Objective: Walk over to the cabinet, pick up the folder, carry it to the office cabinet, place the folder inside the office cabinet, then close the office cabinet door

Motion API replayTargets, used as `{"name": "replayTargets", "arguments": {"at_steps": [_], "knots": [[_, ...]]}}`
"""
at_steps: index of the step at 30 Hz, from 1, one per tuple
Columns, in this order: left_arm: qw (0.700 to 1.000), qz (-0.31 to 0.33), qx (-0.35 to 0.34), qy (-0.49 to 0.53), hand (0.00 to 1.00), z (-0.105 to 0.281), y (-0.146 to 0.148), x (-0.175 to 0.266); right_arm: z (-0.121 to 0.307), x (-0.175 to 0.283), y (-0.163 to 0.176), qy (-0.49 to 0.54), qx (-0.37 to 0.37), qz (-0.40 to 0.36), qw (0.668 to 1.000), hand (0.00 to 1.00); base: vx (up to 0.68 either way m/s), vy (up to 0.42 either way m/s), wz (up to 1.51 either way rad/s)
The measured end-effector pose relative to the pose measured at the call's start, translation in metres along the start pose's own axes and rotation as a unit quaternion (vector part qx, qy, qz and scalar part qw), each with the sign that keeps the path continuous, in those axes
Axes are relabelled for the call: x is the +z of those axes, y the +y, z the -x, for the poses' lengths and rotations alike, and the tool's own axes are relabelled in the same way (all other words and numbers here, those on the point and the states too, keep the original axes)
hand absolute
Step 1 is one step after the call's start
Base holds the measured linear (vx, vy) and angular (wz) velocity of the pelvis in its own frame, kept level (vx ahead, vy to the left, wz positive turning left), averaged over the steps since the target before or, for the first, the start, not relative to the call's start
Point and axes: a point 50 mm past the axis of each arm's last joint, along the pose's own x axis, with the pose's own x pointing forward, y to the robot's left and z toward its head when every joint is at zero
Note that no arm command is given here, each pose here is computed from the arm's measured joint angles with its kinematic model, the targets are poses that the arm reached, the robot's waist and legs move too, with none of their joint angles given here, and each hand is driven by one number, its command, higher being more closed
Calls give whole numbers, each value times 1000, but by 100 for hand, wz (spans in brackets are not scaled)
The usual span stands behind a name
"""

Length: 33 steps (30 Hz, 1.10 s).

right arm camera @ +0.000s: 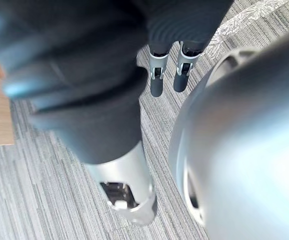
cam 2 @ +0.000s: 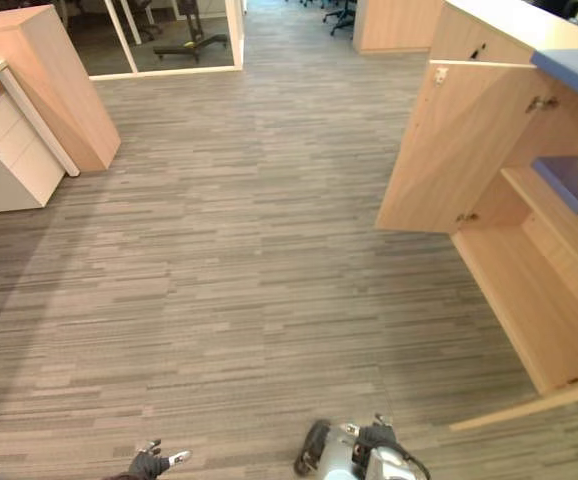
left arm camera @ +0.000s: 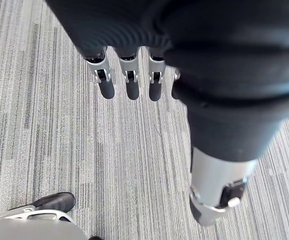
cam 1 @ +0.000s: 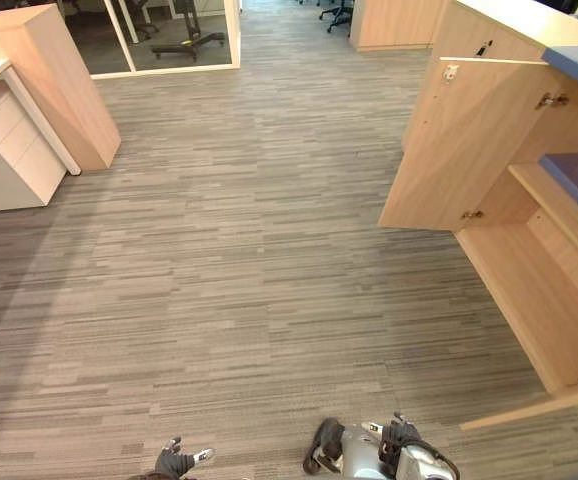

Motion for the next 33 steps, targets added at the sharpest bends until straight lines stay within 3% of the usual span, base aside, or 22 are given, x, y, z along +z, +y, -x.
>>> {"name": "replayTargets", "arguments": {"at_steps": [9,17,25,33], "knots": [[996,90,20,11,0,2,2,-5,6,-29,-16,32,-31,-61,997,0,376,-245,15],[983,167,57,43,0,8,5,-23,6,-34,-17,54,-33,-62,996,0,298,47,-63],[975,193,84,71,0,14,11,-43,7,-38,-9,55,-22,-45,997,0,386,392,-91],[983,160,69,63,0,11,8,-37,8,-32,-1,43,-4,-43,998,0,286,452,-93]]}}
